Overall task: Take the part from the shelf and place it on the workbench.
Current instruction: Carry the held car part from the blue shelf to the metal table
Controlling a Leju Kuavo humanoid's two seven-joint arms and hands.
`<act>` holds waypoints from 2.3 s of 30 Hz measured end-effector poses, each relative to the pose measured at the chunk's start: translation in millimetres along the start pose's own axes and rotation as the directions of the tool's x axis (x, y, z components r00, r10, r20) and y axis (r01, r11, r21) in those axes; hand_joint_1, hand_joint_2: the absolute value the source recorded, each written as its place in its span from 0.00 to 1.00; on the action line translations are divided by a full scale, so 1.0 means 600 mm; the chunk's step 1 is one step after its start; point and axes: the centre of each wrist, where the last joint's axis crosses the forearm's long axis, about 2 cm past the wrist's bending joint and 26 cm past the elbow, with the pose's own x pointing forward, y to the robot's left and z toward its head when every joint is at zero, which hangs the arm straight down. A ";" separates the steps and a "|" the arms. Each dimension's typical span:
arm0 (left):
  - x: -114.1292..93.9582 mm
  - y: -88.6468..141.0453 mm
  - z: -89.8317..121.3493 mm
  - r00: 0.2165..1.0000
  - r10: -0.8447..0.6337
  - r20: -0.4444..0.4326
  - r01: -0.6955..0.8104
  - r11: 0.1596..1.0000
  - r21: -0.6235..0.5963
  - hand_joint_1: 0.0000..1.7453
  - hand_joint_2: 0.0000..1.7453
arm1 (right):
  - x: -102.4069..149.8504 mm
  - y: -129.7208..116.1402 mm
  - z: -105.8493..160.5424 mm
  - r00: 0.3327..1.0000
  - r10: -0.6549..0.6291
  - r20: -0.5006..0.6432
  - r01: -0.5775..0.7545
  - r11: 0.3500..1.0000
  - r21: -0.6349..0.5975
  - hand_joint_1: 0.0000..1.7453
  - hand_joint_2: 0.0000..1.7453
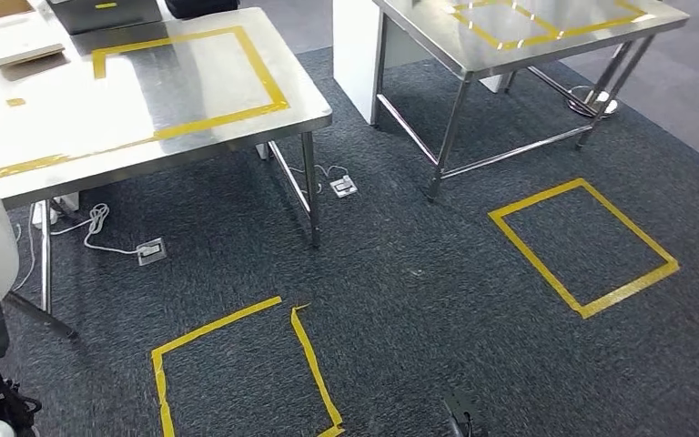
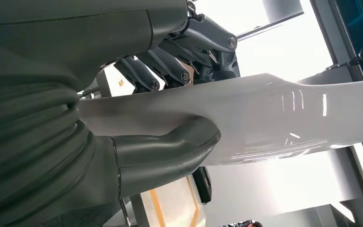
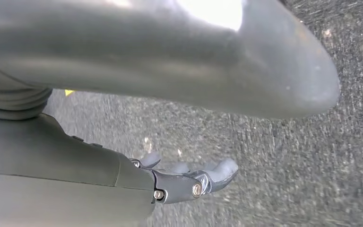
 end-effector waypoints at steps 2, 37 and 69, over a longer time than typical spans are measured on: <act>0.000 -0.003 0.001 1.000 0.003 -0.009 -0.003 1.000 -0.004 1.00 1.00 | -0.003 0.000 0.000 1.000 -0.005 -0.004 0.005 1.000 -0.004 0.00 0.00; 0.023 -0.056 -0.030 1.000 0.004 0.023 -0.003 0.997 -0.074 1.00 1.00 | 0.001 0.022 -0.002 0.993 -0.118 -0.010 0.118 0.993 0.015 0.00 0.00; 0.031 -0.076 -0.032 0.997 -0.045 0.058 0.051 0.992 -0.114 1.00 1.00 | -0.009 0.033 -0.004 0.991 -0.135 -0.016 0.135 0.990 0.030 0.00 0.00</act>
